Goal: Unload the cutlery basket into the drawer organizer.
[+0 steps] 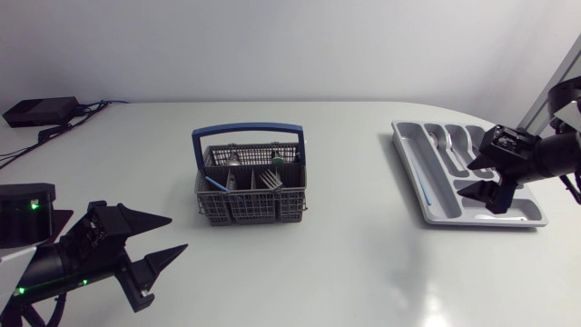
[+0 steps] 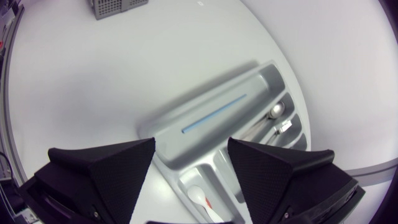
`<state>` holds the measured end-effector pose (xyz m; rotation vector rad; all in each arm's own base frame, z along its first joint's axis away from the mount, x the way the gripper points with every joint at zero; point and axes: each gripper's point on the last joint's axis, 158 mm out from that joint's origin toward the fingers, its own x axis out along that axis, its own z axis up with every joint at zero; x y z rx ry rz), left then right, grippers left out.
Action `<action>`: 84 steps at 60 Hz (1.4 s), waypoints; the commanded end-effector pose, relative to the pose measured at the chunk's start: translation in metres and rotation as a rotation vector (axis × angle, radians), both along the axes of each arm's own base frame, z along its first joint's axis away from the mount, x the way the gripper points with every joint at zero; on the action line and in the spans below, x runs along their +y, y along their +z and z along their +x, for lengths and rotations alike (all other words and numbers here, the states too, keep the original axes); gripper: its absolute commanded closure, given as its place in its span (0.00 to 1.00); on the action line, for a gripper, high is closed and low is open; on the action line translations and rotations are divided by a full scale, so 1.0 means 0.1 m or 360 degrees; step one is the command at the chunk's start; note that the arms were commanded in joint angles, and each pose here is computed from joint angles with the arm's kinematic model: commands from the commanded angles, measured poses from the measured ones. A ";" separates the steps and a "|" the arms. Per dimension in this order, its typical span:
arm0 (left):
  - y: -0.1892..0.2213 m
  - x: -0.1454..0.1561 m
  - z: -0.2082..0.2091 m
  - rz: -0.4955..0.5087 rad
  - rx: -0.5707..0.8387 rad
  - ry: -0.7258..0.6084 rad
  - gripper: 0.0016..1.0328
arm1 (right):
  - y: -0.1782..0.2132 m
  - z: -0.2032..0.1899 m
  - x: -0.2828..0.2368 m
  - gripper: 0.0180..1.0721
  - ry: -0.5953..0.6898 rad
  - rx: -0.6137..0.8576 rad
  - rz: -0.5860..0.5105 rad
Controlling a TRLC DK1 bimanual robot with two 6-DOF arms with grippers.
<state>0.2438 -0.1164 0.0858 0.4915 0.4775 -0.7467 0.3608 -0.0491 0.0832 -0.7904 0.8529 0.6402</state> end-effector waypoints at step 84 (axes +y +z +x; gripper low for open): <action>1.05 -0.59 0.98 -0.0390 -0.0056 0.0011 0.97 | 0.01 -0.77 2.97 0.19 0.0409 0.0039 0.0201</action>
